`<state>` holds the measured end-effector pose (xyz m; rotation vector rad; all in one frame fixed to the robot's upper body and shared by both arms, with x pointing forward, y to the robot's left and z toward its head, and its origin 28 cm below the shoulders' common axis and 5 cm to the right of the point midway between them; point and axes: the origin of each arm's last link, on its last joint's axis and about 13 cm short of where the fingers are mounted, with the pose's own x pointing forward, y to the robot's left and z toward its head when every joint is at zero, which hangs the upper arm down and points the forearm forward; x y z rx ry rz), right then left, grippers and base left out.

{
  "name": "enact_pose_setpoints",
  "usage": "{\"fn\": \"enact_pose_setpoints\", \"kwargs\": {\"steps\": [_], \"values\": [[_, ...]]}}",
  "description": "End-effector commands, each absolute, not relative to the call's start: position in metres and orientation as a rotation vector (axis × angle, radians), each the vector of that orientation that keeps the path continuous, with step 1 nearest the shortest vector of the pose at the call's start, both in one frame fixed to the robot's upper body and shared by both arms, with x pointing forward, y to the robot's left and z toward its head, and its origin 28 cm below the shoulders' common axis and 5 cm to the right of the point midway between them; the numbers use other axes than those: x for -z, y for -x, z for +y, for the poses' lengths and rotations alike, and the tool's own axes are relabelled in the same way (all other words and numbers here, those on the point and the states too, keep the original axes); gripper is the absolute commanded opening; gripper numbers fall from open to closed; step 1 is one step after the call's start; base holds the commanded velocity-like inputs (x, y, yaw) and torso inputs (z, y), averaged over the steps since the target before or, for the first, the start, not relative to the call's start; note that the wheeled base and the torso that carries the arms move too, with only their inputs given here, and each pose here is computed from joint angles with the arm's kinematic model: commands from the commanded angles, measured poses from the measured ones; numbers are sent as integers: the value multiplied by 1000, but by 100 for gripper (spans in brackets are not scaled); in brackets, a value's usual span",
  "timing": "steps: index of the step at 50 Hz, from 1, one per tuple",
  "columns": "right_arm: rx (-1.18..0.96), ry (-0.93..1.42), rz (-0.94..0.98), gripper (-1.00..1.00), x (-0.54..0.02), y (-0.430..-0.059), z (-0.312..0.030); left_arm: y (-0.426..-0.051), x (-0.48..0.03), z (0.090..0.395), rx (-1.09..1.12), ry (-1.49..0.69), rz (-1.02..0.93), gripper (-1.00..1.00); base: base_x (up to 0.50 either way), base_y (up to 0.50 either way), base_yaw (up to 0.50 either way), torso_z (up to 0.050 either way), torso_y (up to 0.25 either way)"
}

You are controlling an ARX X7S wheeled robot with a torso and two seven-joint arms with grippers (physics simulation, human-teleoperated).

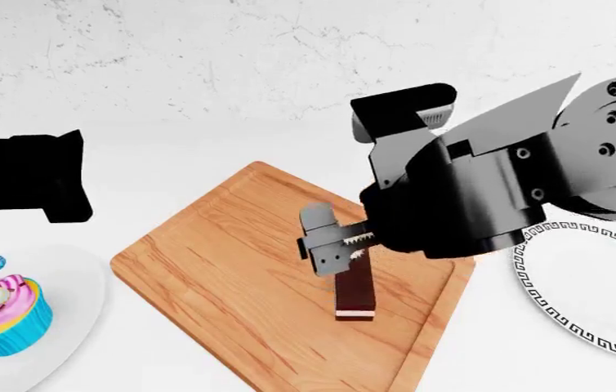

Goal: Move the dessert items from the plate to the tray.

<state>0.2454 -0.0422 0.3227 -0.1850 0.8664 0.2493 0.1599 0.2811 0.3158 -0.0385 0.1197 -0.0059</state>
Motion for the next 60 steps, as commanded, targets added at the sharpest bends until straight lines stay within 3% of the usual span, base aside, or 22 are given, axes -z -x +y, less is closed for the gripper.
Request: {"fn": "enact_pose_setpoints", "kwargs": {"steps": [1, 27, 60], "values": [[-199, 161, 757, 100, -351, -238, -65, -157, -316, 282, 3, 32, 148, 100, 0, 0, 0, 0, 0], [-52, 114, 539, 100, -382, -230, -133, -98, -351, 303, -72, -138, 291, 100, 0, 0, 0, 0, 0], [-19, 101, 537, 100, -376, -224, -149, -92, -344, 317, -112, -150, 493, 100, 0, 0, 0, 0, 0]]}}
